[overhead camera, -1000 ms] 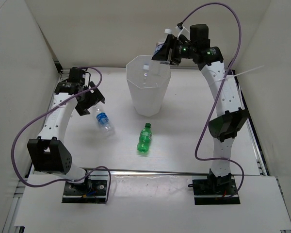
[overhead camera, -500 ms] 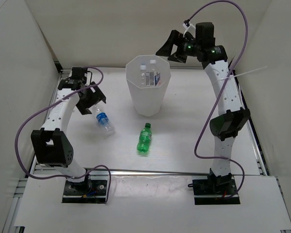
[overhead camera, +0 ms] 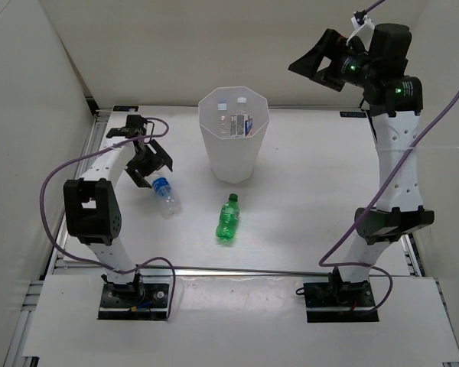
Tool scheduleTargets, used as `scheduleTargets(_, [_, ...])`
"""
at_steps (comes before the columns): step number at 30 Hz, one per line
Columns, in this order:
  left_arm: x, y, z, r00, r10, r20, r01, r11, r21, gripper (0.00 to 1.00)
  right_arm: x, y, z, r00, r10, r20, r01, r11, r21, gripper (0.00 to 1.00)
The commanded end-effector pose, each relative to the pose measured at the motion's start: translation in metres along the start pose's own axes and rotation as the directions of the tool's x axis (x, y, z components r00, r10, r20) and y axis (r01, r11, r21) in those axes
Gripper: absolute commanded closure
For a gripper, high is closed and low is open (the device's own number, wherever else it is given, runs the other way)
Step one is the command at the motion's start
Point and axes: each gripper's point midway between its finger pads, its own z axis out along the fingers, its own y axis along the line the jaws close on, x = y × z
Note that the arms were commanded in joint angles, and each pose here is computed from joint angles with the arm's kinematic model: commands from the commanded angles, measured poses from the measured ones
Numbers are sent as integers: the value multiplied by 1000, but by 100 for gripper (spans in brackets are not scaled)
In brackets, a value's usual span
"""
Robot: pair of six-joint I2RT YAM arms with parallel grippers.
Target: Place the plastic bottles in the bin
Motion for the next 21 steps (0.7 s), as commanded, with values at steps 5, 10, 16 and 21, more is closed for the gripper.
scheduleTargets(5, [-2,-1,40,999,27,-39,-29,998,-53,0,14,3,-6,999,-20,-38,20,1000,-1,0])
scheduleTargets(10, [2,5,70,995,60,-83,-69,991,-118,0,18,1,-11,999,-21,-45,22,1000,14,0])
scheduleTargets(16, [9,10,88,989,74,-125,-91,987,-132,30,23,-11,-7,998,-24,-54,27,998,56,0])
scheduleTargets(21, [13,12,90,987,71,-147,-92,986,-138,74,30,-18,-3,997,-8,-76,13,998,68,0])
